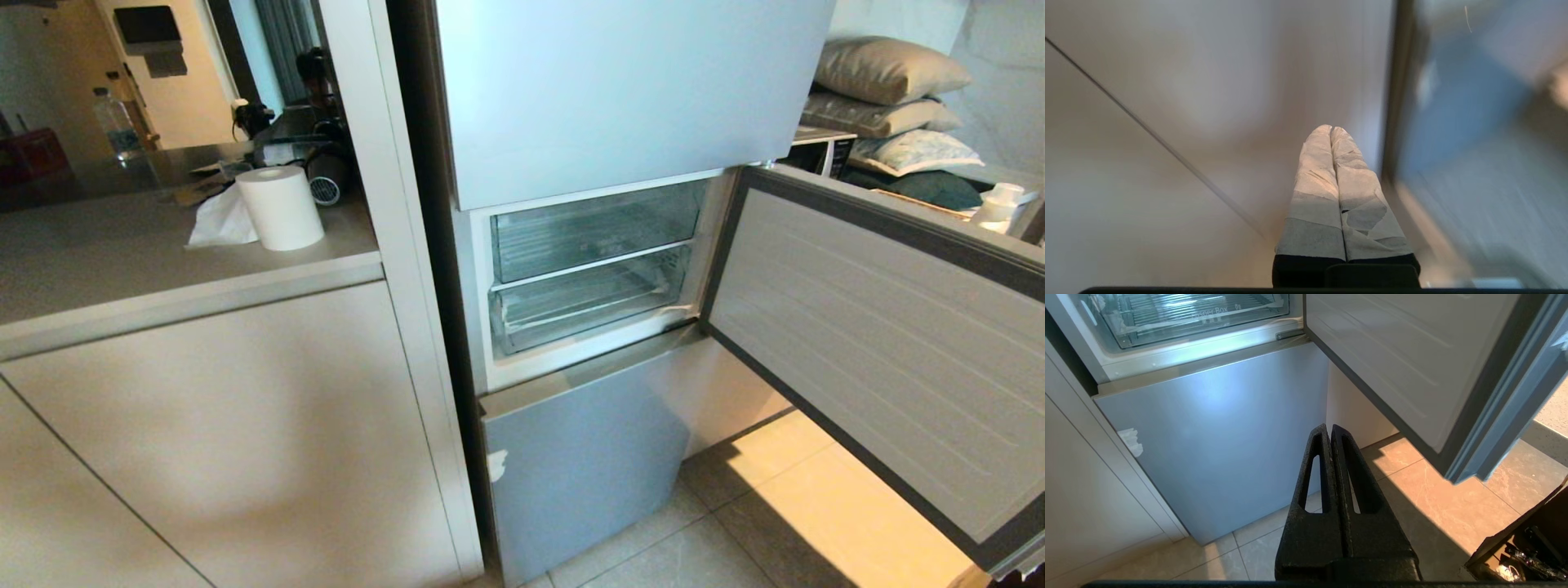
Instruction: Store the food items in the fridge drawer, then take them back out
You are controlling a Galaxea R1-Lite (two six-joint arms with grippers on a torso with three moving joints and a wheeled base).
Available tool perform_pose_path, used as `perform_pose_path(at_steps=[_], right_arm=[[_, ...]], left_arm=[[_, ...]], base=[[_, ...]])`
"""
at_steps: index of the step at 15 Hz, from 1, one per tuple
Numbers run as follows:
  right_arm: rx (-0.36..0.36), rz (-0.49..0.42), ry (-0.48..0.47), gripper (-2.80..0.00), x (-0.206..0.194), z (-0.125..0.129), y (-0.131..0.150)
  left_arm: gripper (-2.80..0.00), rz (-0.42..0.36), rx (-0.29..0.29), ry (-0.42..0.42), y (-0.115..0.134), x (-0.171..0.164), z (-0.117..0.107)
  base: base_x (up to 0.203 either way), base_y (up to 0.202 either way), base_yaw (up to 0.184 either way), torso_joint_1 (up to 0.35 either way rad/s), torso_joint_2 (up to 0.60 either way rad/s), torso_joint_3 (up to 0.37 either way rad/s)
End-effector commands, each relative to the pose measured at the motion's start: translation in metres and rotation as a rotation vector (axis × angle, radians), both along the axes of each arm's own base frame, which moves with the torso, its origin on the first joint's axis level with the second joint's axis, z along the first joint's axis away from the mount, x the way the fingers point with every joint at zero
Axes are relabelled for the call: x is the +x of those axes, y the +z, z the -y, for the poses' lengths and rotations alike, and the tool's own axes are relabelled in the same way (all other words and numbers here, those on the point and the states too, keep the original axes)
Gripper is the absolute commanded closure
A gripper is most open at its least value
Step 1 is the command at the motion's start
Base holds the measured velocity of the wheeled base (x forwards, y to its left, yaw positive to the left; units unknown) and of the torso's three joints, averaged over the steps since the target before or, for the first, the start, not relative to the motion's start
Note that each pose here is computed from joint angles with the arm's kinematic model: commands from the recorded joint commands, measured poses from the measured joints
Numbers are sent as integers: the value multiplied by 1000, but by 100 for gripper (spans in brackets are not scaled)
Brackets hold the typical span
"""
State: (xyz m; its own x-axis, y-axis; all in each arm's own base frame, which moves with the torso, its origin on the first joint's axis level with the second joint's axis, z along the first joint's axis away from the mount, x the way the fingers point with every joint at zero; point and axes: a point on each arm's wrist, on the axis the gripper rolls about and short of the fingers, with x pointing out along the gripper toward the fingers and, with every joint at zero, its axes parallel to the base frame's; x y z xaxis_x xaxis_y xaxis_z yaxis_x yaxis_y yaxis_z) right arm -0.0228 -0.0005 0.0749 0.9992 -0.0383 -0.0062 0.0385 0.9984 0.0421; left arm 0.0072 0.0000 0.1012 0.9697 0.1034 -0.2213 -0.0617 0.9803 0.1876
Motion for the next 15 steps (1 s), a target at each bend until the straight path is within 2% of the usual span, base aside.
perform_pose_path(at_steps=[1,3,5,7,9,11,13,15], right_arm=[[1,-1,0,0,0,0,0],[1,-1,0,0,0,0,0],[1,-1,0,0,0,0,0],[0,-1,0,0,0,0,0],[-4,-3,0,0,0,0,0],[-9,0,-5,0,-1,0,3],[7,-13,-29,0,-2,1,31],[51,-97,-60,0,9,1,57]], left_arm=[[0,-93,-77,11,-23,-9,1],[0,-135,-82,-15,-22,-6,1],[0,-153,-79,-146,-22,-5,1],[0,-64,-65,-245,-22,-8,1],[0,-63,-72,-208,-22,-7,0],[0,-146,-77,-178,-24,-2,1],[0,-161,-82,-122,-24,-1,1],[0,-131,-79,-124,-23,-3,0]], base=[[0,0,0,0,0,0],[0,0,0,0,0,0],[0,0,0,0,0,0],[0,0,0,0,0,0],[0,0,0,0,0,0],[0,0,0,0,0,0],[0,0,0,0,0,0],[0,0,0,0,0,0]])
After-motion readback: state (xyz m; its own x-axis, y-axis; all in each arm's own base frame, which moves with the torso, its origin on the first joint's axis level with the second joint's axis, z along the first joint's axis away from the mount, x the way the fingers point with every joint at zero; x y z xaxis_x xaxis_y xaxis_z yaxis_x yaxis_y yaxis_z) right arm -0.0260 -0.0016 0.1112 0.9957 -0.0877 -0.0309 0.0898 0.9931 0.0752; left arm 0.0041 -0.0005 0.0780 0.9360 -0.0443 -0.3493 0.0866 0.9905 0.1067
